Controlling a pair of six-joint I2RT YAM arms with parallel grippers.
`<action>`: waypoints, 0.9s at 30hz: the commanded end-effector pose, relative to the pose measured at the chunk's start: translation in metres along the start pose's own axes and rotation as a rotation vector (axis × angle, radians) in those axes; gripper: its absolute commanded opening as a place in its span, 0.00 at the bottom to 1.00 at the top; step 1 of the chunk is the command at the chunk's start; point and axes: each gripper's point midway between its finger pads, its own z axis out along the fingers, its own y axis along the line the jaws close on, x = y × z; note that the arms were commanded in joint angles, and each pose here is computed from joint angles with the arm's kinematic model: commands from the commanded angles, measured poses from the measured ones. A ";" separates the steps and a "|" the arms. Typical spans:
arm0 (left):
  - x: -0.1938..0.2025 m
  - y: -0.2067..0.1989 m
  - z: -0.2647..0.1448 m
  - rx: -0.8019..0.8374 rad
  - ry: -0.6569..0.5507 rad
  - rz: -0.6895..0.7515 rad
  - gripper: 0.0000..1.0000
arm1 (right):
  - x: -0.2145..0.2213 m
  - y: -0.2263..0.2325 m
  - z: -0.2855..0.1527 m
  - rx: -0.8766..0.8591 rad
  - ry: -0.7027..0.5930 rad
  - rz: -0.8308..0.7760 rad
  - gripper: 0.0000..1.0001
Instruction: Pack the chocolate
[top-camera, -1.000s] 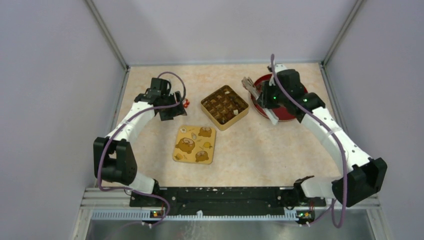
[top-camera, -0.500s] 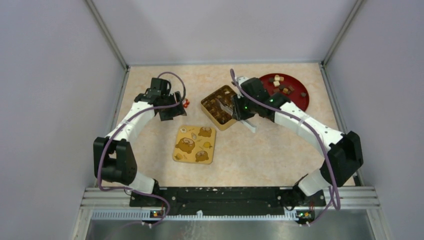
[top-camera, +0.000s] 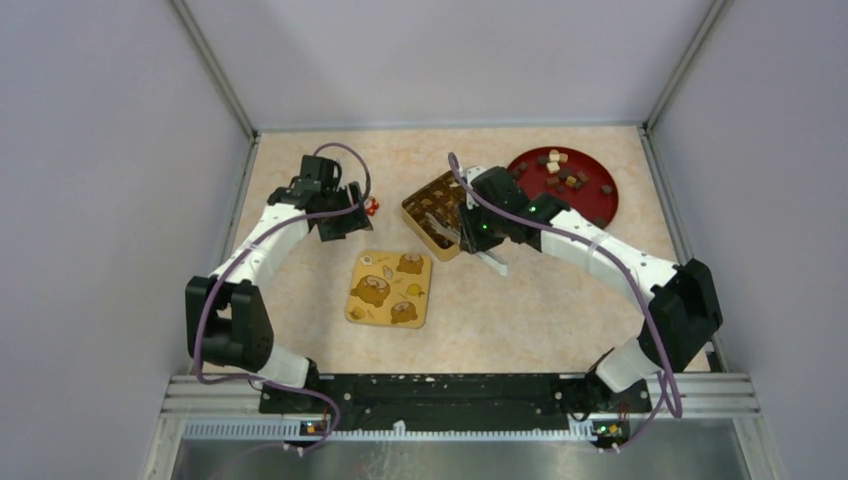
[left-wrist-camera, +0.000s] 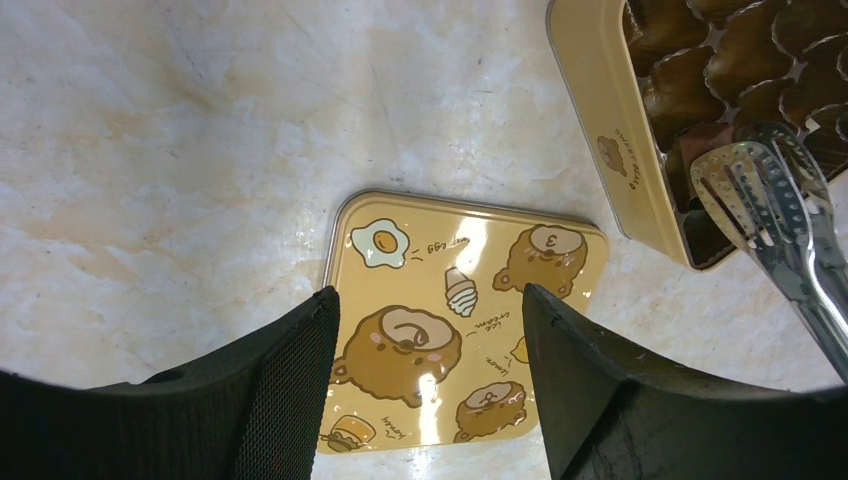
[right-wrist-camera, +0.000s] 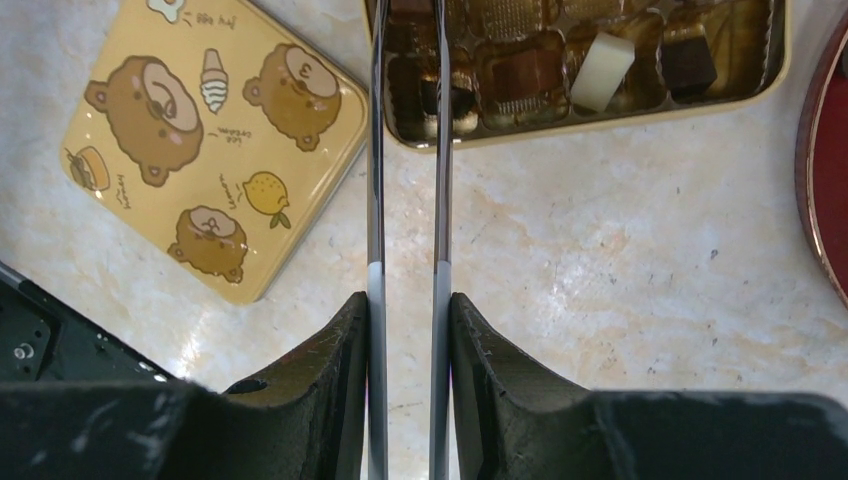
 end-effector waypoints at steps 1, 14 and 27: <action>-0.014 -0.005 -0.015 0.014 -0.069 0.003 0.72 | -0.006 0.003 -0.009 -0.002 -0.049 0.008 0.11; -0.012 -0.005 -0.013 0.019 -0.061 0.000 0.72 | -0.005 0.003 -0.012 -0.001 -0.052 0.020 0.33; -0.012 -0.006 -0.013 0.025 -0.059 0.002 0.73 | -0.030 0.010 -0.028 -0.022 -0.127 0.029 0.27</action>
